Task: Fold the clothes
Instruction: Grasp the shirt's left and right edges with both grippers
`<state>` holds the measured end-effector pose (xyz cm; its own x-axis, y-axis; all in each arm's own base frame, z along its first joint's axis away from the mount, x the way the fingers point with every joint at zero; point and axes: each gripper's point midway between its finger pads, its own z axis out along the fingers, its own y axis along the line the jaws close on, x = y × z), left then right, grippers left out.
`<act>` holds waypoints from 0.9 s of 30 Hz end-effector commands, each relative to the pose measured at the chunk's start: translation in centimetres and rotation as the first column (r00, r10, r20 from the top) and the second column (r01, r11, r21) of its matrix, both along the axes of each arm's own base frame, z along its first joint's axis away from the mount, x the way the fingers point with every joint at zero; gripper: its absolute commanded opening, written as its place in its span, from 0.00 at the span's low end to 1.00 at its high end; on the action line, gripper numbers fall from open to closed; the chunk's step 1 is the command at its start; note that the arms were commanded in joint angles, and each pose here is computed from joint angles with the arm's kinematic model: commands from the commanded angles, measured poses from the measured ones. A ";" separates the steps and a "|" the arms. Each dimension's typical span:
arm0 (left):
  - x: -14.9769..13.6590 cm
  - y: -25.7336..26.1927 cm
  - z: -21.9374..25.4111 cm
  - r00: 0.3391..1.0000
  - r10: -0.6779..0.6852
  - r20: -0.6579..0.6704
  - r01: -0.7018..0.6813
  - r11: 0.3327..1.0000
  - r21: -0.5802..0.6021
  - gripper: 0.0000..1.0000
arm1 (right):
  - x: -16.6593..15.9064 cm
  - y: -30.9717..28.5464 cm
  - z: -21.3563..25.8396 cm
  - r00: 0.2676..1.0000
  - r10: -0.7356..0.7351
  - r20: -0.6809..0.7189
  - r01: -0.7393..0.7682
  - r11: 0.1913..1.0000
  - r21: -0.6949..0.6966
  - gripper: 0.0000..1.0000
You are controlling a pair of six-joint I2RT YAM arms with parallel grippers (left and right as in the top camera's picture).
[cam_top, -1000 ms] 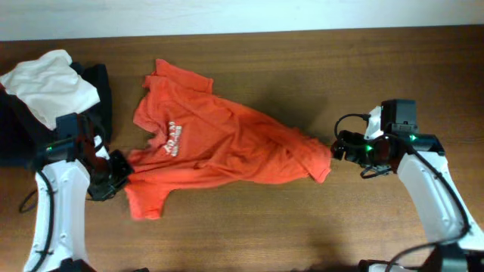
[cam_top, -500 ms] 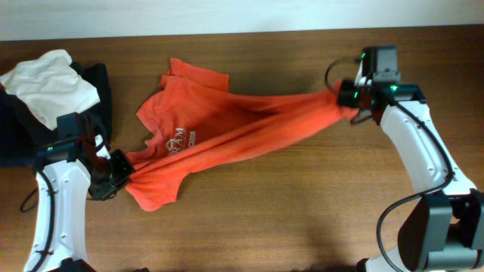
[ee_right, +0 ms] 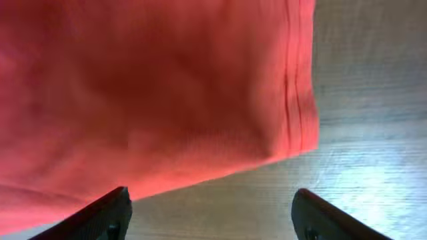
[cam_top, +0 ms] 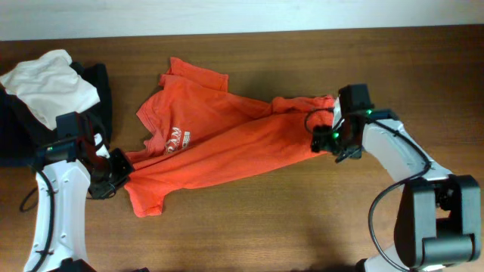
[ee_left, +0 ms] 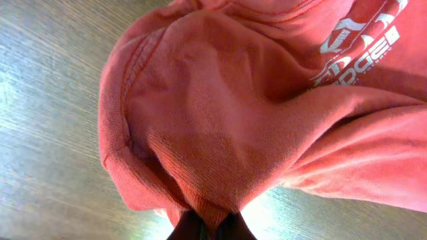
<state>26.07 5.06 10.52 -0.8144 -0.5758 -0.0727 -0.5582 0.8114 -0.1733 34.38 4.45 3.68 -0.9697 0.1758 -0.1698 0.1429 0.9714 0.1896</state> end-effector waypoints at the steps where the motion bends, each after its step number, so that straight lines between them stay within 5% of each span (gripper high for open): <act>1: 0.3 0.3 0.4 1.000 -0.012 0.017 0.012 1.000 0.015 0.00 | -0.3 0.2 -2.2 0.999 -0.032 0.000 0.032 0.999 0.009 0.80; 4: 0.3 0.3 0.4 1.000 -0.012 0.017 0.012 1.000 0.016 0.00 | 1.0 0.2 -3.3 0.999 -0.032 0.033 0.031 0.999 0.012 0.73; 5: 0.3 0.3 0.4 1.000 -0.012 0.018 0.012 1.000 0.015 0.00 | 1.5 0.3 -3.2 0.998 -0.032 0.049 0.031 0.999 0.014 0.51; 6: 0.3 0.3 0.4 1.000 -0.012 0.018 0.012 1.000 0.015 0.00 | 1.8 0.3 -3.1 0.997 -0.032 0.064 0.031 0.999 0.015 0.18; 7: 0.3 0.3 0.4 1.000 -0.012 0.018 0.012 1.000 0.015 0.00 | 2.0 0.3 -3.1 0.997 -0.032 0.073 0.031 0.999 0.015 0.04; 11: 0.5 0.3 0.5 1.000 -0.012 0.027 0.012 1.000 0.019 0.00 | -2.8 -1.5 3.6 0.989 -0.092 -0.114 0.091 0.996 -0.012 0.04; 13: 0.7 0.4 0.5 0.999 -0.012 0.036 0.012 1.000 0.021 0.00 | -1.4 -4.6 13.5 0.989 -0.149 0.025 0.150 0.988 -0.043 0.04; 15: 0.7 0.4 0.5 0.999 -0.012 0.036 0.012 1.000 0.021 0.00 | 3.2 -6.3 16.9 0.959 -0.181 0.217 0.191 0.981 -0.024 0.13; 16: 0.7 0.4 0.5 0.999 -0.012 0.036 0.012 1.000 0.021 0.00 | 5.7 -6.5 16.9 0.942 -0.178 0.285 0.191 0.981 -0.018 0.50; 18: 0.7 0.4 0.5 0.999 -0.012 0.036 0.012 1.000 0.021 0.00 | 5.9 -6.2 12.1 0.974 -0.174 0.148 0.180 0.983 -0.031 0.69; 21: 0.8 0.4 0.5 0.999 -0.012 0.040 0.011 1.000 0.022 0.01 | -1.6 -5.0 8.1 0.961 -0.149 -0.235 0.139 0.988 -0.062 0.68; 27: 0.9 0.4 0.5 0.999 -0.012 0.042 0.011 1.000 0.023 0.01 | -7.3 1.3 2.3 0.915 0.046 -0.400 -0.033 0.999 0.041 0.68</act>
